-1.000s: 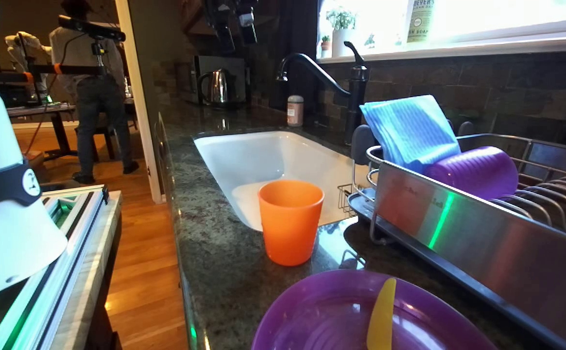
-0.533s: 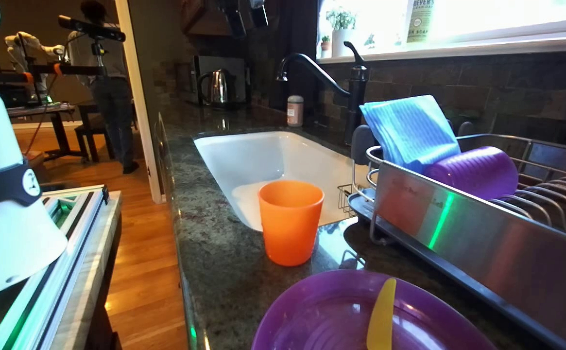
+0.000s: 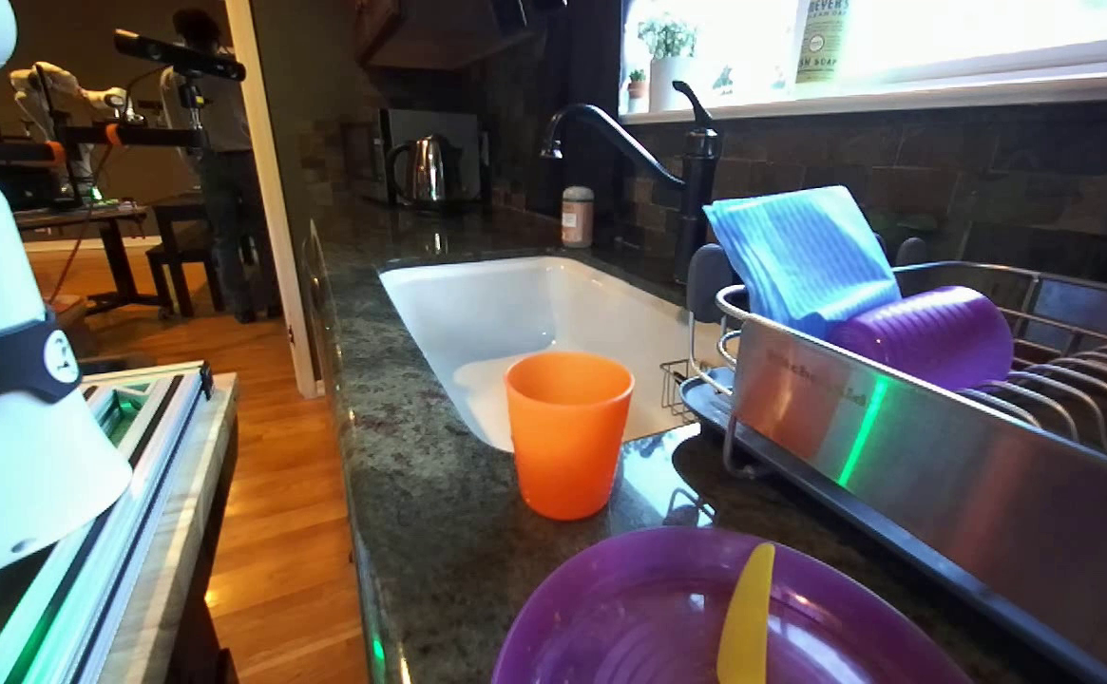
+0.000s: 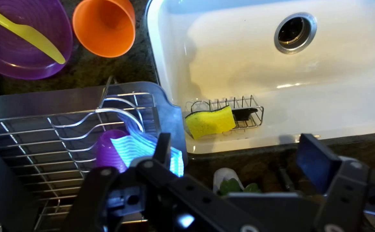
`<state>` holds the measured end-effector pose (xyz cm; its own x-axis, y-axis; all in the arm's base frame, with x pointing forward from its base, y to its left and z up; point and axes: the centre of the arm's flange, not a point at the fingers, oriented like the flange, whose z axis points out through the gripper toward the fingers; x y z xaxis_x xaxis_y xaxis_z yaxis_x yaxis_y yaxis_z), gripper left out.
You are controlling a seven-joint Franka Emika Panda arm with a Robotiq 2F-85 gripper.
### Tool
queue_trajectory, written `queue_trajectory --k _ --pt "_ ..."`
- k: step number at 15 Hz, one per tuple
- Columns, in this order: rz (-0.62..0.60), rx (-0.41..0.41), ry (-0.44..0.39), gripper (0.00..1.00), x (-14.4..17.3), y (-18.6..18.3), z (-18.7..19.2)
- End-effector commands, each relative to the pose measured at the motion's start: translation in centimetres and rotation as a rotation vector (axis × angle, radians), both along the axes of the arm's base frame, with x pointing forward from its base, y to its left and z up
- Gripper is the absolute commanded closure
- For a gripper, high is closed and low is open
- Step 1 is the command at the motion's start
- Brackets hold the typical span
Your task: Take the purple cup into the sink
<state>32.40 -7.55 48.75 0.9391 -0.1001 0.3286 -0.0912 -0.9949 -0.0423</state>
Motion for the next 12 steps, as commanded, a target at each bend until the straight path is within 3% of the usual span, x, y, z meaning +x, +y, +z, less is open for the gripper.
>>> queue_trajectory --k 1,3,6,8,9,10,12 --pt "0.035 0.024 0.004 0.0 1.2 -3.9 1.1" --pt "0.082 0.038 0.002 0.0 1.1 -5.9 1.5" --pt "0.115 0.062 0.077 0.0 1.3 -9.5 1.9" --pt "0.076 0.07 0.112 0.0 1.7 -10.9 1.7" --pt "-0.028 0.058 0.116 0.0 1.9 -11.4 1.9" --pt "0.051 0.068 0.068 0.0 0.5 -10.2 1.5" --pt "0.005 0.062 0.083 0.0 1.1 -11.2 1.6"
